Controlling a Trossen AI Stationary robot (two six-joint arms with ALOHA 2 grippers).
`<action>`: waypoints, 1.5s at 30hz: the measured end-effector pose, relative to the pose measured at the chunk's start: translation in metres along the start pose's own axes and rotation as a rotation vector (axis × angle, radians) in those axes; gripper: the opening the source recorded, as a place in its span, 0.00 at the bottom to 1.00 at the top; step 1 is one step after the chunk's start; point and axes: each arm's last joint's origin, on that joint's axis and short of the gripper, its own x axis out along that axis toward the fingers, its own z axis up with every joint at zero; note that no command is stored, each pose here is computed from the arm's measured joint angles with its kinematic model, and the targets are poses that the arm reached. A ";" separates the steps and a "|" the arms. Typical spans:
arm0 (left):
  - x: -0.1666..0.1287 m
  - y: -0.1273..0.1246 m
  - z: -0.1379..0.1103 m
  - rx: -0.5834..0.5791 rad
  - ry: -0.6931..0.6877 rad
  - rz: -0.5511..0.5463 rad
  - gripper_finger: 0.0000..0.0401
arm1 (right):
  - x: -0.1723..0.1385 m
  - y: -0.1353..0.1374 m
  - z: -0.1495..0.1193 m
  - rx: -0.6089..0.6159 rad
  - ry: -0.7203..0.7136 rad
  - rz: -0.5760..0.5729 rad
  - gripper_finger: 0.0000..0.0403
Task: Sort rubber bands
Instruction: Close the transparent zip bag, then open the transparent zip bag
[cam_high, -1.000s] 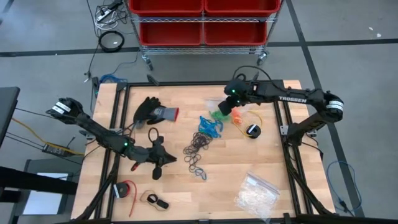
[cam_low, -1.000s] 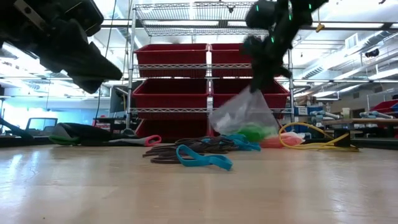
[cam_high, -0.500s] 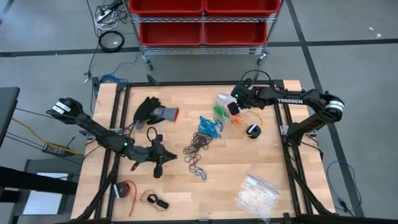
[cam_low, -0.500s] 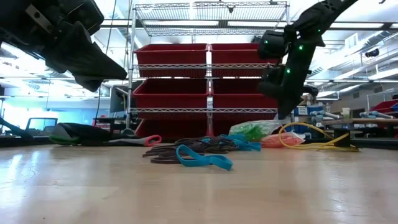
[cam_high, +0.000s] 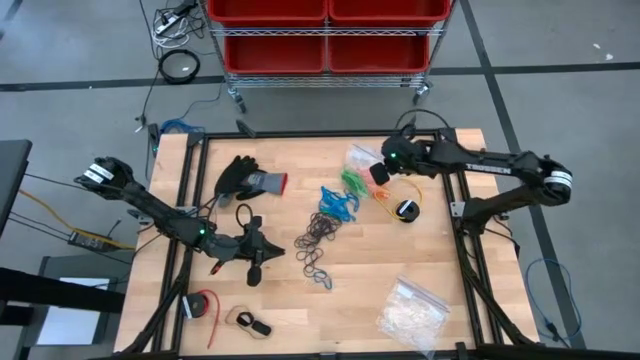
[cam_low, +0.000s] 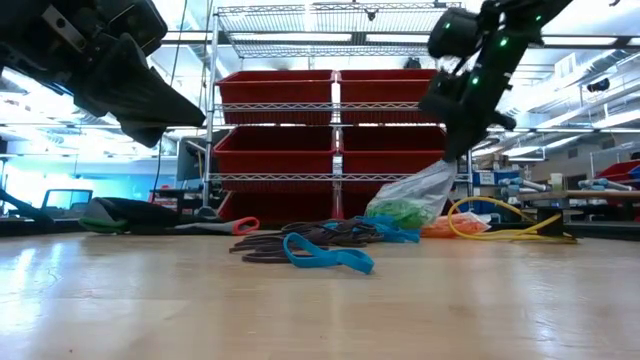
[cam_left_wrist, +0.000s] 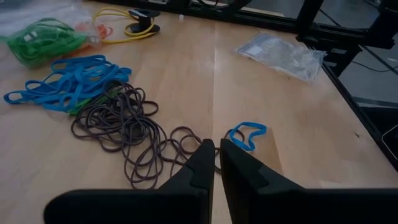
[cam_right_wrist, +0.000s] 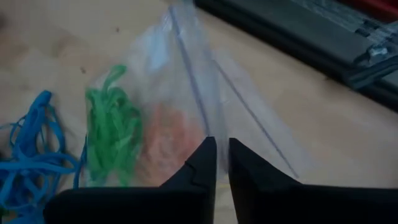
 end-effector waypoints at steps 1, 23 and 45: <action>0.000 0.000 0.000 0.000 0.000 0.000 0.09 | -0.004 -0.002 0.000 0.006 -0.011 -0.005 0.10; 0.000 0.000 0.000 -0.002 0.000 0.000 0.09 | -0.093 0.057 -0.072 -0.148 0.140 0.559 0.26; 0.000 0.000 0.000 -0.030 -0.001 0.000 0.09 | -0.140 0.144 -0.304 -0.397 0.381 0.620 0.20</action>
